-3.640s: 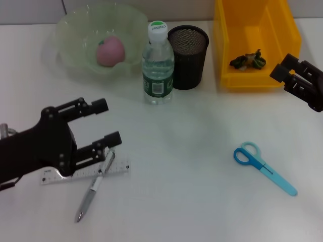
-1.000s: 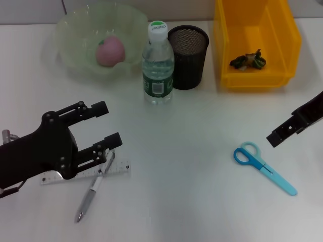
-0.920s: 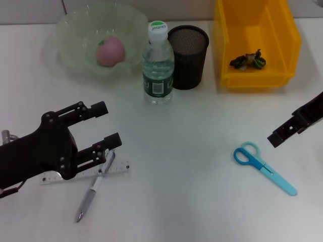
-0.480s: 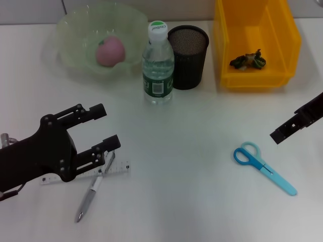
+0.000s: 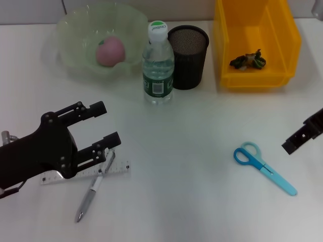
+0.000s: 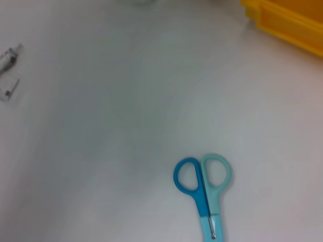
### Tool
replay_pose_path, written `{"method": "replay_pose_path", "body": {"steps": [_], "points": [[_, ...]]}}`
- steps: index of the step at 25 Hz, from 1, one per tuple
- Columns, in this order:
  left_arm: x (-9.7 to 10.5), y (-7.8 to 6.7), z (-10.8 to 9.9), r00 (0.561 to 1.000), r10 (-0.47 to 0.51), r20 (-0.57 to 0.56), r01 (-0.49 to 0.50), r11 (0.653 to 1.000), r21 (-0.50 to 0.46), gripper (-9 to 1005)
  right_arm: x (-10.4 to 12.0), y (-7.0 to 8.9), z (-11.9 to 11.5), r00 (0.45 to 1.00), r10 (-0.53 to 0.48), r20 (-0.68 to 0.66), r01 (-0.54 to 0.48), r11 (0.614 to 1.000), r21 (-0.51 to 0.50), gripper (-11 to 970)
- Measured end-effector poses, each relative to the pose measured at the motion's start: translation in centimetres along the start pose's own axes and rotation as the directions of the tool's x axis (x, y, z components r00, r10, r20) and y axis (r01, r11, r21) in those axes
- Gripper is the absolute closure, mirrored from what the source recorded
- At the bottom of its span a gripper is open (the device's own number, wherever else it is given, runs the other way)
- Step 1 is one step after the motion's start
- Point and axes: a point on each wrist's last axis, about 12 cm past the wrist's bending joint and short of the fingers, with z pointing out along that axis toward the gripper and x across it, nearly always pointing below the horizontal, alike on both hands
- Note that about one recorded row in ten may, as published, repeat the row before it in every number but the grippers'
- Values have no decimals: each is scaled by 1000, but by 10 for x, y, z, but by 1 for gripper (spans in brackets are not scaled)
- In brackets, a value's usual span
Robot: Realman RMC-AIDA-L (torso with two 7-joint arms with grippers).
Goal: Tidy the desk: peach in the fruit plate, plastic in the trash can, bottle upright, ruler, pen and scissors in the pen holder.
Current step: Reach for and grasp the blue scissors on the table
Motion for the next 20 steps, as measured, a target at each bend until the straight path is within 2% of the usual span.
{"method": "replay_pose_path", "body": {"steps": [11, 20], "points": [[0, 5, 2, 1000, 7, -16, -7, 1000, -16, 329, 5, -1, 10, 998, 10, -65, -11, 1000, -4, 176], [0, 9, 5, 1000, 12, -25, -13, 1000, -27, 328, 6, 0, 19, 995, 1, -102, 4, 999, 44, 176]]}}
